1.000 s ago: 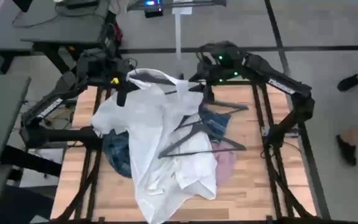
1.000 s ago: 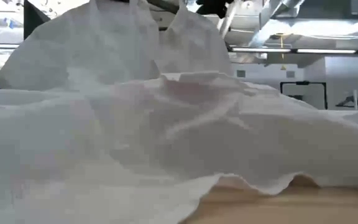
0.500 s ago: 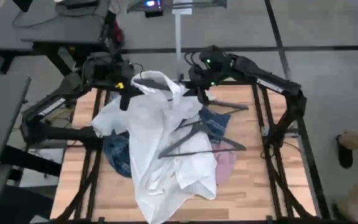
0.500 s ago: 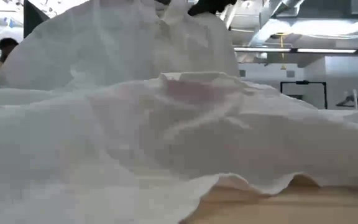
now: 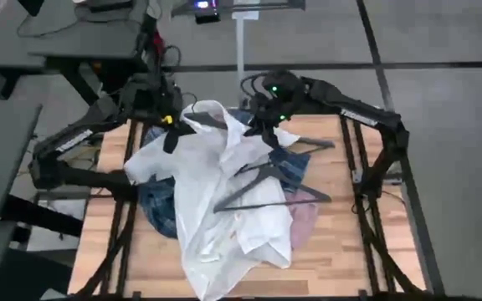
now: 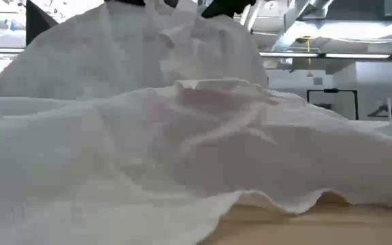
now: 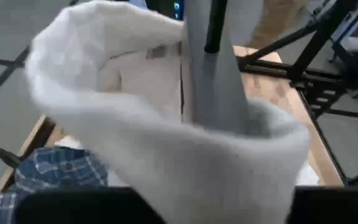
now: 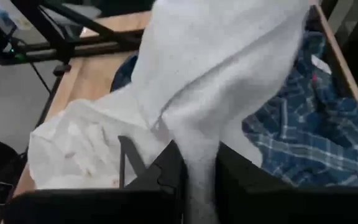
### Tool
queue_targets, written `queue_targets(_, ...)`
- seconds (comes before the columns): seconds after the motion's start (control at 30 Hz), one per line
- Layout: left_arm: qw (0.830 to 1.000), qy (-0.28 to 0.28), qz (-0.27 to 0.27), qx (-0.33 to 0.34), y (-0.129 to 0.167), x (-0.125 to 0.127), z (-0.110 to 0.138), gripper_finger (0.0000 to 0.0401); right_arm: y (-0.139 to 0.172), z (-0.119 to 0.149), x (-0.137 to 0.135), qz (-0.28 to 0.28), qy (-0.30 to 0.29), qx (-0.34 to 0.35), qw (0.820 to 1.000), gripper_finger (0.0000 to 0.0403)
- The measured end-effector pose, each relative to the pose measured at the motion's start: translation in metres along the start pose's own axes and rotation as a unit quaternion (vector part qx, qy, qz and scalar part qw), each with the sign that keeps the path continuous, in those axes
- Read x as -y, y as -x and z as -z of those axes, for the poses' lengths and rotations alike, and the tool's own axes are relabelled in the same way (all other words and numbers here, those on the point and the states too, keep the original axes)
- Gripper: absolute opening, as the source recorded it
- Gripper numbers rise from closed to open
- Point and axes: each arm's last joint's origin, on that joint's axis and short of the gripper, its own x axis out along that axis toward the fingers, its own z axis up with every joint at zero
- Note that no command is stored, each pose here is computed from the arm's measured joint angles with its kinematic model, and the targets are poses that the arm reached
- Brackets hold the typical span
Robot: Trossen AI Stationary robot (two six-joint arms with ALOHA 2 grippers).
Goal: Hang clothes
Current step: Hang the white polo shirt on the hanger rack
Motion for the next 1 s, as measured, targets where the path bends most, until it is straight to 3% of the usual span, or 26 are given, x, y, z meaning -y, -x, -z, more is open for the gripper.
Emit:
queue_targets(0.37, 1.000, -0.007, -0.001, -0.009, -0.005, 0.000, 0.002, 0.0018, 0.002, 0.004, 0.002, -0.001, -0.040, -0.020, 0.999, 0.0131)
queue_targets(0.63, 1.000, -0.007, 0.005, -0.002, -0.005, 0.000, 0.000, 0.0018, -0.012, 0.018, 0.001, -0.011, -0.051, -0.055, 0.997, 0.0190)
queue_targets(0.8, 1.000, -0.009, 0.009, 0.001, -0.005, 0.001, 0.000, 0.0018, -0.022, 0.021, -0.003, -0.017, -0.041, -0.052, 0.998, 0.0191)
queue_targets(1.0, 1.000, -0.005, 0.025, -0.012, -0.015, 0.005, 0.000, 0.0018, -0.045, 0.019, -0.004, -0.027, -0.037, -0.036, 0.998, 0.0132)
